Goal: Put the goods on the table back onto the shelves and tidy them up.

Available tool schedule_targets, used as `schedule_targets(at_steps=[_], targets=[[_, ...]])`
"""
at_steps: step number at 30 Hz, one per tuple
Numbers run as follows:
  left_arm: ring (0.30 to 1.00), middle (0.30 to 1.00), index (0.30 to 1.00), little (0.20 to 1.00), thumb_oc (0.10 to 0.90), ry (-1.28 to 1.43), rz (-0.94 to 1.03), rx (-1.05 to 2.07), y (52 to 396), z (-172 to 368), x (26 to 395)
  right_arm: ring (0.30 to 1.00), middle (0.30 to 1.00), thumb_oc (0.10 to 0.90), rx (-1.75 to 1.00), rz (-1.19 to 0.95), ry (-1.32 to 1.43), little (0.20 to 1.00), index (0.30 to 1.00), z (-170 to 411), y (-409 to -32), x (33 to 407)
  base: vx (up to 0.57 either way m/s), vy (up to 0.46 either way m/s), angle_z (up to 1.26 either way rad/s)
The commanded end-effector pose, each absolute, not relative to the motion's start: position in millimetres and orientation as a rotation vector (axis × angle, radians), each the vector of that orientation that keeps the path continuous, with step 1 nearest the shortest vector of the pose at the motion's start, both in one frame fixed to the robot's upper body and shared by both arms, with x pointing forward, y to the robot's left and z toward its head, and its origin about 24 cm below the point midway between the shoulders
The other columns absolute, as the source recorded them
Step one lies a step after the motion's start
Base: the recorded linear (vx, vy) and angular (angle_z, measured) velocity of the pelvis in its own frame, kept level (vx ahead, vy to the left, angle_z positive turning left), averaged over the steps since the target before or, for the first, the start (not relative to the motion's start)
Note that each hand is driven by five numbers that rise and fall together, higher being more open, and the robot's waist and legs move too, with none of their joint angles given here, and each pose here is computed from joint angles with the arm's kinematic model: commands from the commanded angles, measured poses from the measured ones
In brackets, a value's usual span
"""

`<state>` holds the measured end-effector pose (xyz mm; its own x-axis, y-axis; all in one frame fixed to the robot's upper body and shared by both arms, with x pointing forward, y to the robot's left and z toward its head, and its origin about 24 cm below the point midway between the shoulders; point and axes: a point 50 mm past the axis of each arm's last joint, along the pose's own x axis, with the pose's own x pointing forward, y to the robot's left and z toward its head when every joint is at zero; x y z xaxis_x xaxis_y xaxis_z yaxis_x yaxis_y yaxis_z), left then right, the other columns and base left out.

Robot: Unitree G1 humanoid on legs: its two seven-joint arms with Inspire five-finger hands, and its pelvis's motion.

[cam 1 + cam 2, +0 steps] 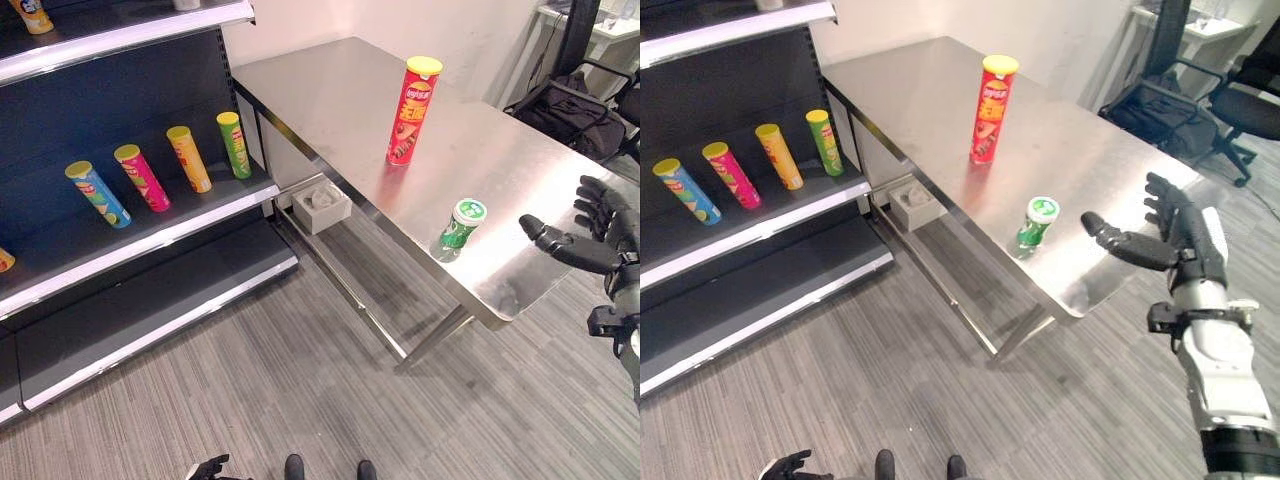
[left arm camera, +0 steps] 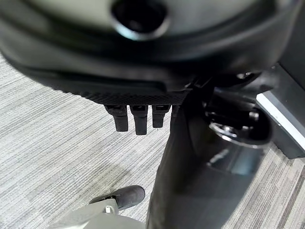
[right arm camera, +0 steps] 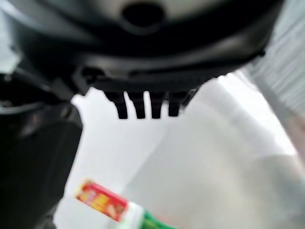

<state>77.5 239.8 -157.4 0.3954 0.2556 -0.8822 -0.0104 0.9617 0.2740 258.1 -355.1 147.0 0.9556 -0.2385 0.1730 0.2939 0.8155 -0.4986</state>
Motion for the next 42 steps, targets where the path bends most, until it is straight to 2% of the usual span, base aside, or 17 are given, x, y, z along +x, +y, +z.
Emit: schedule_targets(at_steps=[1,5,11,29,30,31,42], targets=[[0.900,0.900,0.900,0.900,0.800,1.149,0.172,0.315,253,-155,79,0.900,0.900,0.800,-0.799,-0.328,-0.290,0.900,0.900,214,-360,265,0.01,-0.005,0.21],[0.900,0.900,0.900,0.900,0.800,1.153,0.183,0.325,256,-154,75,0.900,0.900,0.800,-0.880,-0.376,-0.244,0.900,0.900,207,-366,269,0.02,-0.015,0.23],[0.900,0.900,0.900,0.900,0.800,1.162,0.208,0.337,261,-153,69,0.900,0.900,0.800,-0.861,-0.442,-0.260,0.900,0.900,203,-363,279,0.02,-0.024,0.09],[0.900,0.900,0.900,0.900,0.800,1.146,0.249,0.328,265,-151,69,0.900,0.900,0.800,-0.858,-0.458,-0.239,0.900,0.900,197,-351,304,0.01,-0.009,0.07],[0.900,0.900,0.900,0.900,0.800,1.147,0.252,0.324,265,-151,69,0.488,0.488,0.525,-0.870,-0.446,-0.235,0.488,0.488,198,-349,306,0.00,-0.001,0.04],[0.900,0.900,0.900,0.900,0.800,1.146,0.251,0.323,265,-151,69,0.300,0.300,0.400,-0.873,-0.442,-0.229,0.300,0.300,198,-350,307,0.00,-0.002,0.04],[0.900,0.900,0.900,0.900,0.800,1.145,0.256,0.335,267,-150,71,0.300,0.300,0.400,-0.906,-0.460,-0.250,0.300,0.300,208,-356,298,0.00,-0.002,0.02]])
